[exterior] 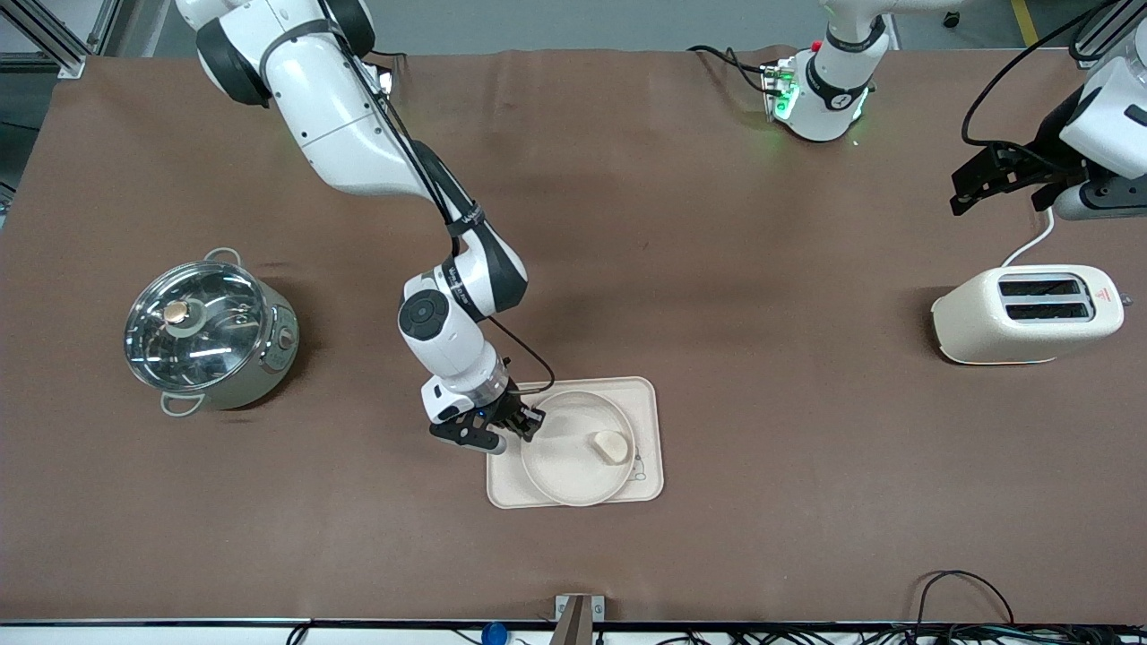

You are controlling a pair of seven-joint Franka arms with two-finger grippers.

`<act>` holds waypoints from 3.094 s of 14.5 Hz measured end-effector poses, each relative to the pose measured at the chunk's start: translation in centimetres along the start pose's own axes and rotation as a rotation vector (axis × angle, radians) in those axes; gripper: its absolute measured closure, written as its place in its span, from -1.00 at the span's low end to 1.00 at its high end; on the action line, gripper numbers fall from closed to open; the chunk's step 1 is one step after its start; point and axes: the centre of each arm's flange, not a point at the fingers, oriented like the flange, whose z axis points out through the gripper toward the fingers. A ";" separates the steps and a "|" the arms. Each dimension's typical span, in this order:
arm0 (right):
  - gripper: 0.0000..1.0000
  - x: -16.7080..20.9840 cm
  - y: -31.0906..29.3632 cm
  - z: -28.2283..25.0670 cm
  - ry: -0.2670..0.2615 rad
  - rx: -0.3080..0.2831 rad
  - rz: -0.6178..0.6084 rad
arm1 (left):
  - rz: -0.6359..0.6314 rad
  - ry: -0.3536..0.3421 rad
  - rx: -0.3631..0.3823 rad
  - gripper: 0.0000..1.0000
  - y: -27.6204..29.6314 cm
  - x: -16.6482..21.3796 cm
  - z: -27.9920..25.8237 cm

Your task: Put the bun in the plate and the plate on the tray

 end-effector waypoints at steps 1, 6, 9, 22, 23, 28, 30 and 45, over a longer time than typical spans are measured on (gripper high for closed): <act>0.89 -0.2 0.3 0.3 0.002 -0.001 -0.007 | 0.000 0.000 0.000 -1.00 0.0 0.0 0.0; 0.89 -0.6 0.8 0.8 0.018 0.007 -0.015 | 0.002 -0.001 0.000 -1.00 0.1 0.0 0.0; 0.89 -0.6 0.8 0.8 0.019 0.007 -0.016 | 0.003 -0.001 0.000 -1.00 0.2 0.0 0.0; -1.00 2.1 -0.1 -4.2 -0.044 -0.019 0.013 | 0.002 -0.011 0.001 -1.00 0.1 0.3 0.5; -1.00 2.7 -0.3 -5.7 -0.064 -0.028 0.018 | 0.002 -0.011 0.001 -1.00 0.1 0.3 0.5; -1.00 6.3 0.3 -16.8 -0.169 -0.085 0.053 | 0.003 -0.010 0.001 -1.00 0.1 0.3 0.5; -1.00 7.9 1.7 -22.2 -0.209 -0.116 0.074 | 0.003 -0.010 0.001 -1.00 0.1 0.3 0.5; -1.00 10.5 17.8 -53.6 -0.213 -0.385 -0.294 | 0.004 -0.009 0.001 -1.00 0.2 0.3 0.4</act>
